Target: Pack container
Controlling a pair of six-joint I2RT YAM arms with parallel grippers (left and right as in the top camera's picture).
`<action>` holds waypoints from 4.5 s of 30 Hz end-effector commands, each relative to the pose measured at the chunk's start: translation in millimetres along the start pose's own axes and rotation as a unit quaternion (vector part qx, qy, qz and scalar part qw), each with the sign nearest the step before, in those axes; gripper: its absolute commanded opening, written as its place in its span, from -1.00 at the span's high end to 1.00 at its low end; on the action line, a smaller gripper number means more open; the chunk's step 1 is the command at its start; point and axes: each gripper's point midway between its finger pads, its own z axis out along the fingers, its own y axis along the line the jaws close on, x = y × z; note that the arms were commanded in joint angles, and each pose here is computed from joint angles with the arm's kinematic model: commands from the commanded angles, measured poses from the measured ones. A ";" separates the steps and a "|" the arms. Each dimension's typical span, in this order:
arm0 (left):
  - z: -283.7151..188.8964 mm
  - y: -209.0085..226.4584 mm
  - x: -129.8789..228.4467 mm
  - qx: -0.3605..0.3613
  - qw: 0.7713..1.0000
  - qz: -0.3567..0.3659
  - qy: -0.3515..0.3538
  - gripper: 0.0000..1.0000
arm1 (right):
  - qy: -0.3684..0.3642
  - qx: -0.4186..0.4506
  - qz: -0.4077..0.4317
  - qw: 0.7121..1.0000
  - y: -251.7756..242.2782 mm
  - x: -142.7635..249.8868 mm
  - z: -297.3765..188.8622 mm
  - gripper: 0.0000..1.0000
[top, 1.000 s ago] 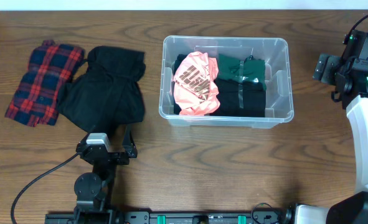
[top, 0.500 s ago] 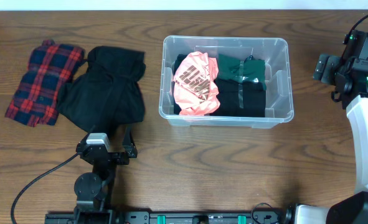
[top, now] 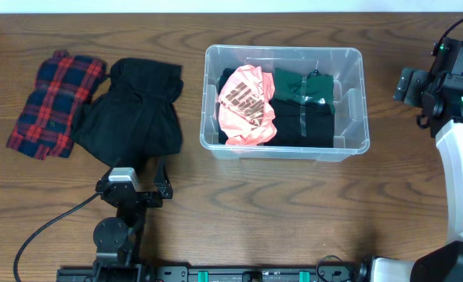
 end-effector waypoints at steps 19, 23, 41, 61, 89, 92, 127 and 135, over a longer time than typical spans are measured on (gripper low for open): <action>0.8 3.8 15.2 -0.009 1.000 0.000 0.022 -0.96 | -0.002 0.004 0.003 1.000 -3.9 -1.1 -1.3 -0.99; 0.8 3.8 15.2 -0.009 1.000 0.000 0.022 -0.96 | -0.002 0.004 0.003 1.000 -3.9 -1.1 -1.3 -0.98; 0.8 3.8 15.2 -0.009 1.000 0.000 0.022 -0.96 | -0.002 0.004 0.003 1.000 -3.9 -1.1 -1.3 -0.99; 0.9 3.7 15.0 -0.009 1.000 0.000 0.022 -0.96 | -0.002 0.004 0.003 1.000 -3.9 -1.1 -1.3 -0.98; 26.3 -42.8 -159.3 0.046 0.992 0.089 0.072 -0.96 | -0.002 0.004 0.003 1.000 -3.9 -1.1 -1.3 -0.98; 56.3 -45.4 -174.8 0.046 0.980 0.118 0.151 -0.96 | -0.001 0.004 0.003 1.000 -3.9 -0.8 -1.3 -0.98; 182.4 13.1 -10.2 -0.002 0.848 0.053 0.528 -0.60 | -0.001 0.004 0.002 1.000 -3.9 -0.7 -1.3 -0.99; 187.8 14.7 24.5 -0.039 0.826 0.008 0.562 -0.52 | -0.001 0.004 0.002 1.000 -3.9 -0.7 -1.3 -0.98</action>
